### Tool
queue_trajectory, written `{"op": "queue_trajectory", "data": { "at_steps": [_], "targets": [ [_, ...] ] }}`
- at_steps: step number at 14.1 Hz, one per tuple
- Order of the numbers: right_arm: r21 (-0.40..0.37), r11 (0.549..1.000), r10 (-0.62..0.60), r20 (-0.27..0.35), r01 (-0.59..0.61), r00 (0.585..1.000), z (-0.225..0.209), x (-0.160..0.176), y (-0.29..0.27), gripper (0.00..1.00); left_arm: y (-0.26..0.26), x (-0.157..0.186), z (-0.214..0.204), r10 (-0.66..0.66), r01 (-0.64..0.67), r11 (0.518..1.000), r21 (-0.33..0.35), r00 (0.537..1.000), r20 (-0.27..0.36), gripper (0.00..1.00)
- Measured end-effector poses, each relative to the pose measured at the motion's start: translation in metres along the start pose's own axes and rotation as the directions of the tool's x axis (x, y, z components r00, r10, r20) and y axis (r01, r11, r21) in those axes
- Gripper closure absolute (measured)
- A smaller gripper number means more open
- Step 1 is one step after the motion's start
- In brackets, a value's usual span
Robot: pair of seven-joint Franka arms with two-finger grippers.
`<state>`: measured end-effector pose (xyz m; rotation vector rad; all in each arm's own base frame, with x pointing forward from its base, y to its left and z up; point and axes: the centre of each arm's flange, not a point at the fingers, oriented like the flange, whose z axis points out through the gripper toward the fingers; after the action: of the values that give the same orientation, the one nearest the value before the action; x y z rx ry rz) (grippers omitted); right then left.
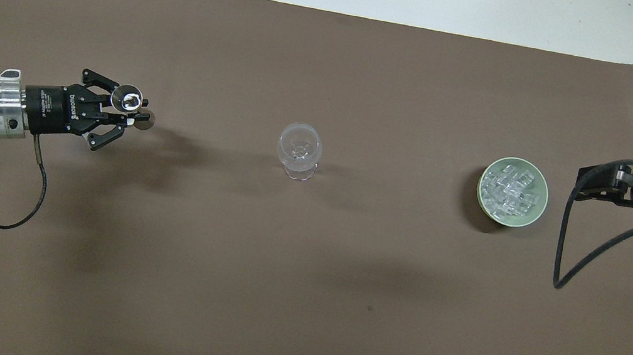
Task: Pour wine and add ice with both arms
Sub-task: 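Lift and carry the bottle with the left gripper toward the wine glass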
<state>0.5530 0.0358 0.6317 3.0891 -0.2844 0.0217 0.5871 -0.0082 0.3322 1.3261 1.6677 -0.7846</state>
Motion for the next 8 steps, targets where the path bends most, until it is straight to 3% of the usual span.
{"op": "queue_trajectory", "data": {
  "at_steps": [8],
  "targets": [
    [0.000,1.000,0.000,0.000,0.000,1.000,0.000,0.000,0.000,0.00,-0.003,-0.067,0.026,-0.053,0.052,0.998,-0.027,0.998,-0.032,0.77]
  ]
}}
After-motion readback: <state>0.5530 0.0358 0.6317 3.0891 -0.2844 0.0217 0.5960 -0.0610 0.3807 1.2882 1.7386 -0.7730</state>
